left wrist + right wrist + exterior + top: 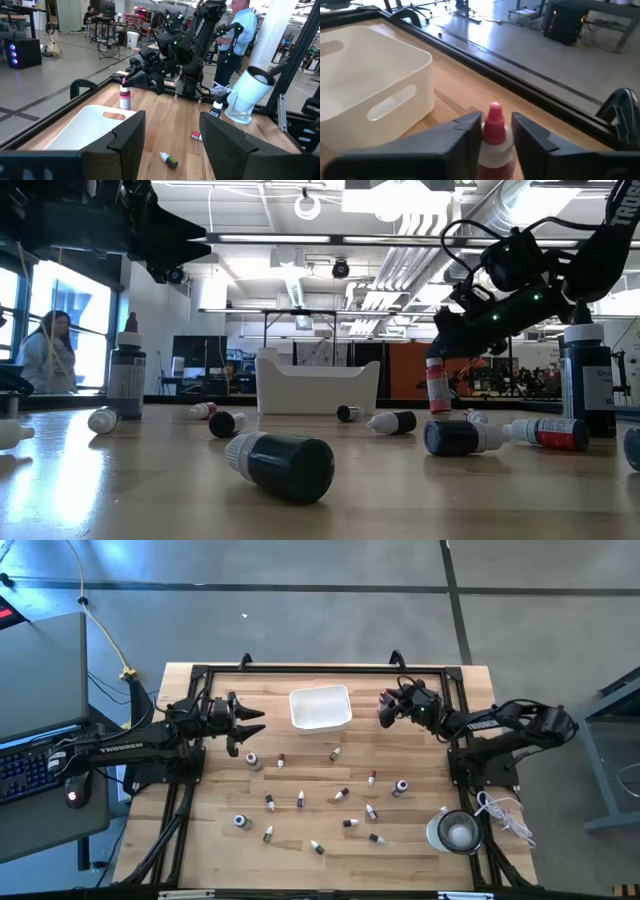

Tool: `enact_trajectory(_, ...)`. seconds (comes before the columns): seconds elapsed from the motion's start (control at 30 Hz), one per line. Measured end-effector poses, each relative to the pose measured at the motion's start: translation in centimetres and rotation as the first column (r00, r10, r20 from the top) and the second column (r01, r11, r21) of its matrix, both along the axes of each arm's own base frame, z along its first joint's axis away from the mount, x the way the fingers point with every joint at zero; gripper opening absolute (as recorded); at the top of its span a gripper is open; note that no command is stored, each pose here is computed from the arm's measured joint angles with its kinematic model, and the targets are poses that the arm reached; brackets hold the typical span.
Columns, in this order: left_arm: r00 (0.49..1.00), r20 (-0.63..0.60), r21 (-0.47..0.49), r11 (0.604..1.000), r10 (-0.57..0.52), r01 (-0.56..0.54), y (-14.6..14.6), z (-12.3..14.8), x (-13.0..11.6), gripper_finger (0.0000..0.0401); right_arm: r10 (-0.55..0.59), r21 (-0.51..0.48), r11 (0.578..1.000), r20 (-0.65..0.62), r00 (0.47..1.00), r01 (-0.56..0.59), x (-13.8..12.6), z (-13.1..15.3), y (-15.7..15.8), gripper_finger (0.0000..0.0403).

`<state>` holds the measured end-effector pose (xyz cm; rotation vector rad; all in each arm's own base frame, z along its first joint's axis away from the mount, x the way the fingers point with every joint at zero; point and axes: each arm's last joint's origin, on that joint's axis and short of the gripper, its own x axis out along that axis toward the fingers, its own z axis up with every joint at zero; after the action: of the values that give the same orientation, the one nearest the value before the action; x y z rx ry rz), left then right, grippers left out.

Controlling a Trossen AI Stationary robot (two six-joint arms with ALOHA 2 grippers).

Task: Pick & Place food coloring
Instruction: Put the large pink food coloring bottle into the white bin

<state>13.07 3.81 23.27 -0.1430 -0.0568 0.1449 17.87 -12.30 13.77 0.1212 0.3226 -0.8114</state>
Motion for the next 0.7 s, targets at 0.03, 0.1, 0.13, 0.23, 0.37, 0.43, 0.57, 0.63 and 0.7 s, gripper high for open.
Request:
enact_trajectory(0.03,1.0,0.0,0.0,1.0,0.0,0.0,0.0,0.0,0.0,0.0186,0.002,-0.001,1.0,0.006,1.0,-0.002,0.0,0.0,0.0,0.0063)
enact_trajectory(0.1,1.0,0.0,0.0,1.0,0.002,-0.002,0.0,0.0,0.0,0.0186,0.007,-0.003,1.0,0.015,1.0,-0.007,0.0,0.1,0.0,0.0037)
enact_trajectory(0.13,1.0,0.0,0.0,1.0,0.005,-0.005,0.0,0.0,0.0,0.0186,0.009,-0.005,1.0,0.017,1.0,-0.009,0.0,0.1,0.0,0.0036)
enact_trajectory(0.23,1.0,0.0,0.0,1.0,0.007,-0.007,0.0,0.0,0.0,0.0186,0.014,-0.008,1.0,0.032,0.999,-0.014,0.1,0.2,0.0,0.0036)
enact_trajectory(0.37,1.0,0.0,0.0,1.0,0.007,-0.007,0.0,0.0,0.0,0.0186,0.087,-0.032,0.996,0.115,0.989,-0.084,0.6,0.9,0.4,0.0036)
enact_trajectory(0.43,1.0,0.0,0.0,1.0,0.007,-0.007,0.0,0.0,0.0,0.0186,0.117,-0.068,0.992,0.168,0.979,-0.107,0.9,1.5,0.7,0.0035)
enact_trajectory(0.57,1.0,0.0,0.0,1.0,0.01,-0.01,0.0,0.0,0.0,0.0186,0.186,-0.175,0.975,0.306,0.934,-0.137,1.7,3.4,1.5,0.0035)
enact_trajectory(0.63,1.0,0.0,0.0,1.0,0.01,-0.01,0.0,0.0,0.0,0.0186,0.24,-0.233,0.959,0.353,0.904,-0.164,2.6,4.7,1.9,0.0035)
enact_trajectory(0.7,1.0,0.0,0.0,1.0,0.01,-0.01,0.0,0.0,0.0,0.0186,0.29,-0.279,0.941,0.364,0.885,-0.193,3.9,6.2,2.2,0.0035)
